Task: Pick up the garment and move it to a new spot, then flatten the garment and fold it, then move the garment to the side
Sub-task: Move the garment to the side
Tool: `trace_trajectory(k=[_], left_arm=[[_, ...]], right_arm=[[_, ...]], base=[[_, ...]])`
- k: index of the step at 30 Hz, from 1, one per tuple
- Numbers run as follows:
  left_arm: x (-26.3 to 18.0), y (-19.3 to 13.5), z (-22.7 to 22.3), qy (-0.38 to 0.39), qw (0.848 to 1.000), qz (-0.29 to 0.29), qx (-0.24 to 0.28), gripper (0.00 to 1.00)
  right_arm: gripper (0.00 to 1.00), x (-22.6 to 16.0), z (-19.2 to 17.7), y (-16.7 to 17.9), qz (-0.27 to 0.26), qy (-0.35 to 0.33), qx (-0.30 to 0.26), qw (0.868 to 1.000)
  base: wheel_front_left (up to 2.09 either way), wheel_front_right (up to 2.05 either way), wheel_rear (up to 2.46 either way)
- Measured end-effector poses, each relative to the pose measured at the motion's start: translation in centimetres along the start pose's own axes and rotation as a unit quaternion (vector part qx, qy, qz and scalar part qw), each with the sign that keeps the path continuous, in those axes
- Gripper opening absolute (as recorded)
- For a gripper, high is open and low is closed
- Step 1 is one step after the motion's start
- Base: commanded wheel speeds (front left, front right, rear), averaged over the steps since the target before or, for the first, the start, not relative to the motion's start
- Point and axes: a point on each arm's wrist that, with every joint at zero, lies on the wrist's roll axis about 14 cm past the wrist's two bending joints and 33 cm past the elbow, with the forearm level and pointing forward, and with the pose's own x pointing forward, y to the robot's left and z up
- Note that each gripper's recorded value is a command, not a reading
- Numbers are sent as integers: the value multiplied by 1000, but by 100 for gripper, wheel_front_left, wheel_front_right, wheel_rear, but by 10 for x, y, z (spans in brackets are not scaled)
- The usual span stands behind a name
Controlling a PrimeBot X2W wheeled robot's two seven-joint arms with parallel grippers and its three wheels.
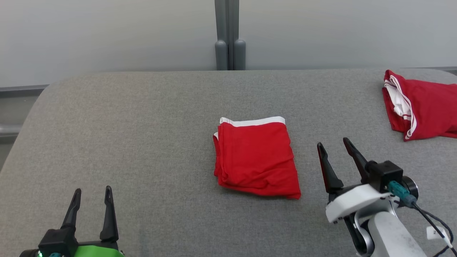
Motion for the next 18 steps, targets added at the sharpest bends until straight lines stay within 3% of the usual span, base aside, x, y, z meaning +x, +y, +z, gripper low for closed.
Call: trace_trajectory(k=[8, 18], left_arm=[[9, 2, -2, 4, 1000, 5, -3, 100], [9, 19, -11, 21, 999, 34, -6, 100]], right_arm=[[100, 57, -16, 18, 43, 39, -13, 998], [100, 73, -93, 25, 52, 166, -3, 985]], base=[[0, 0, 0], [0, 0, 0]])
